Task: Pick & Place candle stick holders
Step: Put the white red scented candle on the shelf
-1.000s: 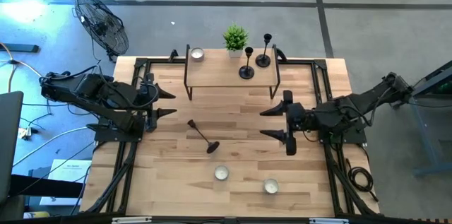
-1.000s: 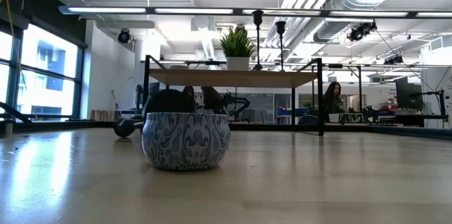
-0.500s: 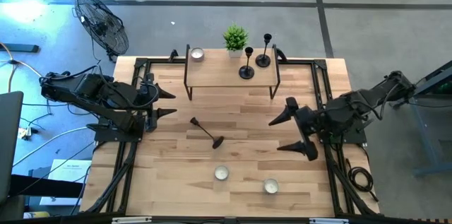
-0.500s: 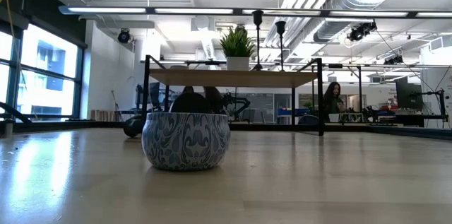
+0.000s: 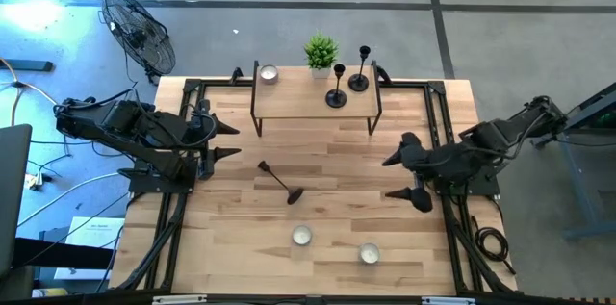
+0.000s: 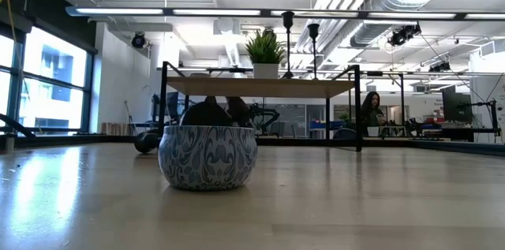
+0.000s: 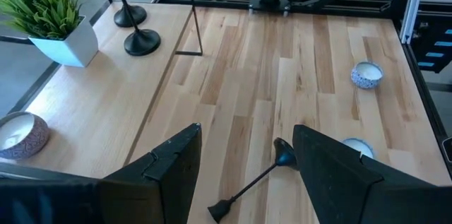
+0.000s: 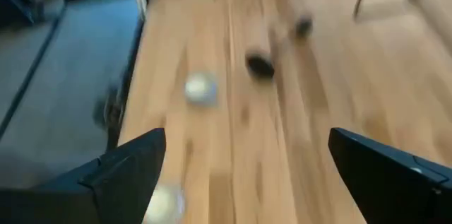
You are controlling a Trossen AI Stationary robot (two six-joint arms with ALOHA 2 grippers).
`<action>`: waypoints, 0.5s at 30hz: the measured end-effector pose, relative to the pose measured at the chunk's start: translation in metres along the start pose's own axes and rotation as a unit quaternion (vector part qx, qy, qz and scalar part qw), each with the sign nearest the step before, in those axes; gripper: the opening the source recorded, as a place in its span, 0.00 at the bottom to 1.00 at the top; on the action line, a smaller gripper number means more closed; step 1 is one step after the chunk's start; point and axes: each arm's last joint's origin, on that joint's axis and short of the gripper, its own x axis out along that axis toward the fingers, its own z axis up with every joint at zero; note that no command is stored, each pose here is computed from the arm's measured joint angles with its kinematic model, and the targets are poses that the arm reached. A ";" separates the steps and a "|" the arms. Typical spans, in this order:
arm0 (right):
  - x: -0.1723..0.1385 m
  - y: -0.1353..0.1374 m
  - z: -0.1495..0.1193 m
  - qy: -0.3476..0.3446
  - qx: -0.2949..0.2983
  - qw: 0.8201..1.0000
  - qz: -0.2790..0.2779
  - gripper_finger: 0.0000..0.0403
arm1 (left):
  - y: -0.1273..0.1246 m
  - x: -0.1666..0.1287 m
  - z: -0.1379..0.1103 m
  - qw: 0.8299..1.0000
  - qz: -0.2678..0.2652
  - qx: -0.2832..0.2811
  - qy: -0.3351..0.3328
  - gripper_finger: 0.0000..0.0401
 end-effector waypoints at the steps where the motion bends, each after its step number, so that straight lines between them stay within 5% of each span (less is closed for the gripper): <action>1: 0.001 0.000 -0.004 0.030 0.006 1.000 0.007 0.97 | 0.000 0.000 0.000 1.000 0.000 0.000 0.000 0.54; 7: 0.010 0.005 -0.015 0.109 0.071 0.991 0.018 0.97 | 0.000 0.000 0.000 1.000 0.000 0.000 0.000 0.54; 15: 0.036 -0.006 -0.019 0.153 0.210 0.961 -0.089 0.97 | 0.000 0.000 0.000 1.000 0.000 0.000 0.000 0.54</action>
